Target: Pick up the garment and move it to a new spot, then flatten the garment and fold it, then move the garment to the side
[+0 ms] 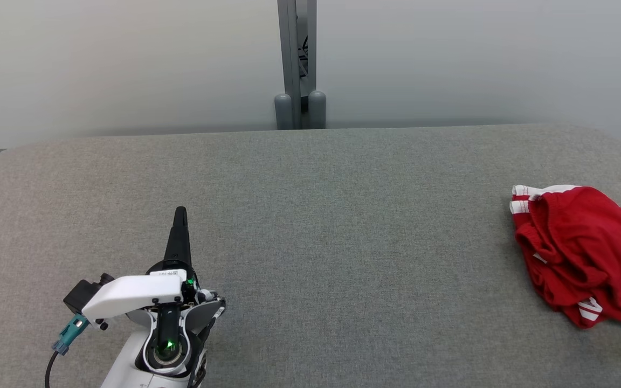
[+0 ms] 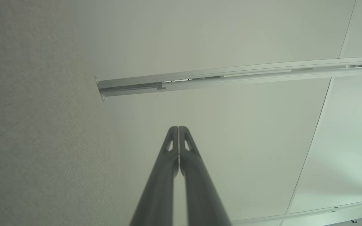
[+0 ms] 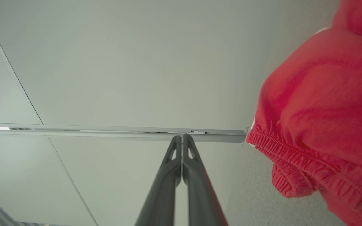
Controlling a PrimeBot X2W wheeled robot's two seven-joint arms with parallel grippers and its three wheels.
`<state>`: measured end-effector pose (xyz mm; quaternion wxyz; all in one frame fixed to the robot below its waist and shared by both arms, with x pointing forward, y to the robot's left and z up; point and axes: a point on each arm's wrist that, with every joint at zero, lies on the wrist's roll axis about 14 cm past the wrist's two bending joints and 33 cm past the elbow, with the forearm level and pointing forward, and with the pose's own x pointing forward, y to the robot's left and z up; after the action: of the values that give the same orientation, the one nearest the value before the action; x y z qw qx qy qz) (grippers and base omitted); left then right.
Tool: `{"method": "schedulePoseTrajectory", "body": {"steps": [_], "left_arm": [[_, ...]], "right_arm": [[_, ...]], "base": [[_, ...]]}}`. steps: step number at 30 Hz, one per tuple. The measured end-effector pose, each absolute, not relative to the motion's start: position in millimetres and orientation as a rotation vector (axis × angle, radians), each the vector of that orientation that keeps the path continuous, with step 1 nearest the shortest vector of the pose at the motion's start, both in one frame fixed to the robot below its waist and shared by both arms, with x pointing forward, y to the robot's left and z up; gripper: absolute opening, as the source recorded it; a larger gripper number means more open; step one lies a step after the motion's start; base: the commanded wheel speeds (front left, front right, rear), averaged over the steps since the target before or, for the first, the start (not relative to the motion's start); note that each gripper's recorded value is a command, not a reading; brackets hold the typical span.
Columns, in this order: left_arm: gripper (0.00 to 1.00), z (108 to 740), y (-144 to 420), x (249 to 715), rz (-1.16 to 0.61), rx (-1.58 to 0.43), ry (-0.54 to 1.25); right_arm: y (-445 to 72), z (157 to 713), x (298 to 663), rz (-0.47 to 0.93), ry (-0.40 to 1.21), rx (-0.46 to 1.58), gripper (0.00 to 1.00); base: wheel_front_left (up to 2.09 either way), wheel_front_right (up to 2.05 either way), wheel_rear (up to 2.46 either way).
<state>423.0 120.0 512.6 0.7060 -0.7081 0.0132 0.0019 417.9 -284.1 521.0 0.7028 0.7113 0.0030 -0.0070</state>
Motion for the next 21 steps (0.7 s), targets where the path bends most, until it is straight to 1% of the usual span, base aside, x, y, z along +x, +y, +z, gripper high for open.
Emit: {"method": "schedulePoseTrajectory", "body": {"steps": [21], "left_arm": [[0.0,512.6,120.0,423.0,0.004,-1.574,0.029]], "right_arm": [[-284.2,521.0,418.0,-0.016,0.006,1.583,0.0]], "base": [[0.0,0.0,0.0]]}}
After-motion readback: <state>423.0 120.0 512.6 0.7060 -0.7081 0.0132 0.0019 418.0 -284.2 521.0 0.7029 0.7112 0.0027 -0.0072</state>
